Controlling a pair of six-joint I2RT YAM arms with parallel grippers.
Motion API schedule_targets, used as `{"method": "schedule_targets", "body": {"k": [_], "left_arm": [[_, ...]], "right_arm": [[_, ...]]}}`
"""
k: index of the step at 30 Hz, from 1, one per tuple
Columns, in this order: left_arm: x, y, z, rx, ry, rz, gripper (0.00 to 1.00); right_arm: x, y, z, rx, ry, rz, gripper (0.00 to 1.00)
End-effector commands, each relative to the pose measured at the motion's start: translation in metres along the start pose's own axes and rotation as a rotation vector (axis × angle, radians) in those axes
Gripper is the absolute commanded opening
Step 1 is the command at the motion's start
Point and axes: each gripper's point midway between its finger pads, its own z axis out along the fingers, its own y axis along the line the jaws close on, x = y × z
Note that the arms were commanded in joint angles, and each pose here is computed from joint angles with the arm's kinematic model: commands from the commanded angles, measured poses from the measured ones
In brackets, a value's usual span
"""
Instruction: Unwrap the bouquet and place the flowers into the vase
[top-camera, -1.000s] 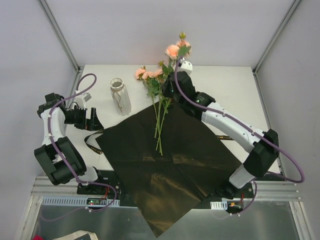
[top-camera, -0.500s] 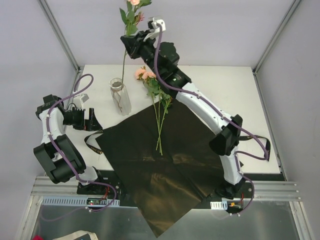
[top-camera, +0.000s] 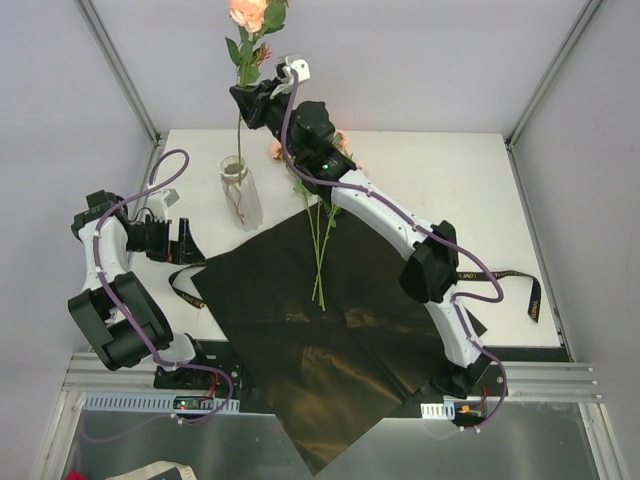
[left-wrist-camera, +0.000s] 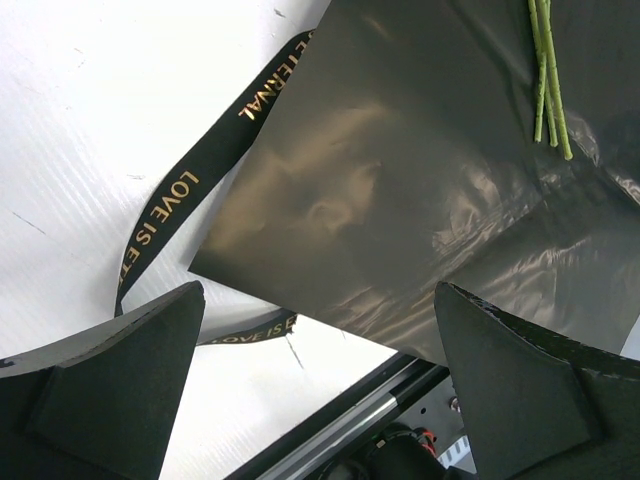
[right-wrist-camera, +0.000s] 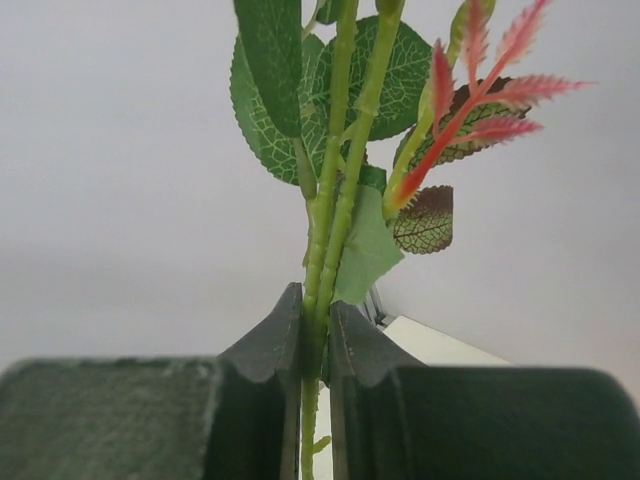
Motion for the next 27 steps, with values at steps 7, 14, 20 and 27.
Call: {"method": "schedule_targets", "body": {"k": [7,14,20,27], "left_arm": [[0.012,-0.01,0.001,0.038,0.004,0.025,0.99],[0.013,-0.012,0.001,0.047,0.001,0.032,0.99],[0.015,-0.01,0.003,0.05,0.009,0.03,0.99],[0.014,-0.01,0.004,0.058,0.007,0.031,0.99]], "right_arm": [[-0.104,0.025,-0.017,-0.124,-0.213,0.214,0.01],[-0.106,0.026,-0.017,-0.13,-0.219,0.211,0.01],[-0.109,0.02,-0.016,-0.124,-0.23,0.216,0.01],[-0.118,0.009,-0.016,-0.104,-0.249,0.207,0.01]]}}
